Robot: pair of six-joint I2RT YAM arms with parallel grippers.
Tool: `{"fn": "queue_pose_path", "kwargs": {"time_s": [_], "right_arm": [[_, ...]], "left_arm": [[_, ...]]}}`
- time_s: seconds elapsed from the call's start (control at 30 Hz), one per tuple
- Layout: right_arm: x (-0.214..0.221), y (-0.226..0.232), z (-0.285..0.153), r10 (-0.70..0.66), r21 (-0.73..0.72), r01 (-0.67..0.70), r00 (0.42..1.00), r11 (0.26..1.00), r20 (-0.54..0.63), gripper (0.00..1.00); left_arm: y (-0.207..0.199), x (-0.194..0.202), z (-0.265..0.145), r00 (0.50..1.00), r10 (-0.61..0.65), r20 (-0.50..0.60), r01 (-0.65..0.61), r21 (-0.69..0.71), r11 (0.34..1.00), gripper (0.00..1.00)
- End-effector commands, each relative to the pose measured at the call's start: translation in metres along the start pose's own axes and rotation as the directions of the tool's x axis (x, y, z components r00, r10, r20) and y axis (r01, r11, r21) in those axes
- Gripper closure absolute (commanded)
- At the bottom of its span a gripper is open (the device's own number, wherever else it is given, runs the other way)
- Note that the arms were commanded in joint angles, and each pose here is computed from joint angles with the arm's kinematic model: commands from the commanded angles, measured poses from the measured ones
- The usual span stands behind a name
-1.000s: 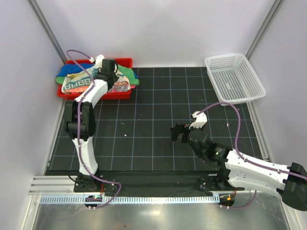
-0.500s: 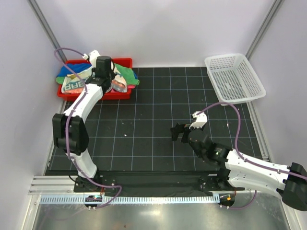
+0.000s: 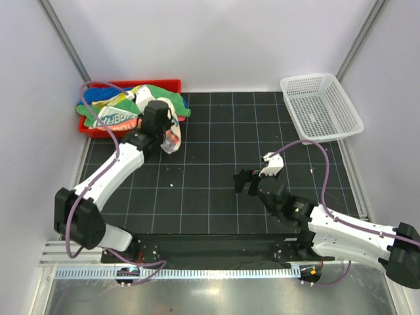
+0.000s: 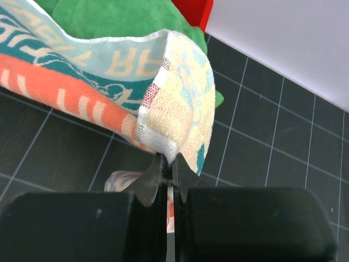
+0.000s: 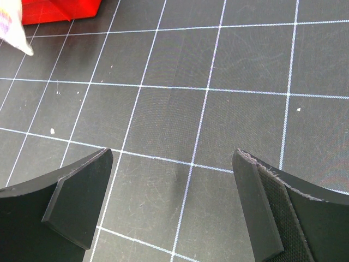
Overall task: Fold and stack the towels
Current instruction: Grab crumpled towel, then move the towel to the center of the board
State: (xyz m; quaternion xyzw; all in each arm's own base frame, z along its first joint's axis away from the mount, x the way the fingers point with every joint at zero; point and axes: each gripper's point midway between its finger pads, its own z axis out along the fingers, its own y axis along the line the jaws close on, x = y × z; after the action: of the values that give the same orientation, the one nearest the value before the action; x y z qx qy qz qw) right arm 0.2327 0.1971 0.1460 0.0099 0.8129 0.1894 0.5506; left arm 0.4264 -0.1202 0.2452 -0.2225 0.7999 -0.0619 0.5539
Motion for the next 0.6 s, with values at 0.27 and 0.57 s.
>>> {"fn": "queue_pose_path", "kwargs": {"time_s": [0.27, 0.57], "right_arm": [[-0.008, 0.001, -0.001, 0.050, 0.001, -0.050, 0.998, 0.999, 0.036, 0.00], [-0.001, -0.007, 0.000, 0.036, 0.058, -0.036, 0.999, 0.998, 0.003, 0.00]], "left_arm": [[-0.020, 0.103, -0.058, 0.997, 0.053, -0.061, -0.048, 0.076, 0.996, 1.00], [-0.084, 0.194, -0.092, 0.960, 0.205, -0.189, -0.161, 0.225, 0.961, 0.99]]}}
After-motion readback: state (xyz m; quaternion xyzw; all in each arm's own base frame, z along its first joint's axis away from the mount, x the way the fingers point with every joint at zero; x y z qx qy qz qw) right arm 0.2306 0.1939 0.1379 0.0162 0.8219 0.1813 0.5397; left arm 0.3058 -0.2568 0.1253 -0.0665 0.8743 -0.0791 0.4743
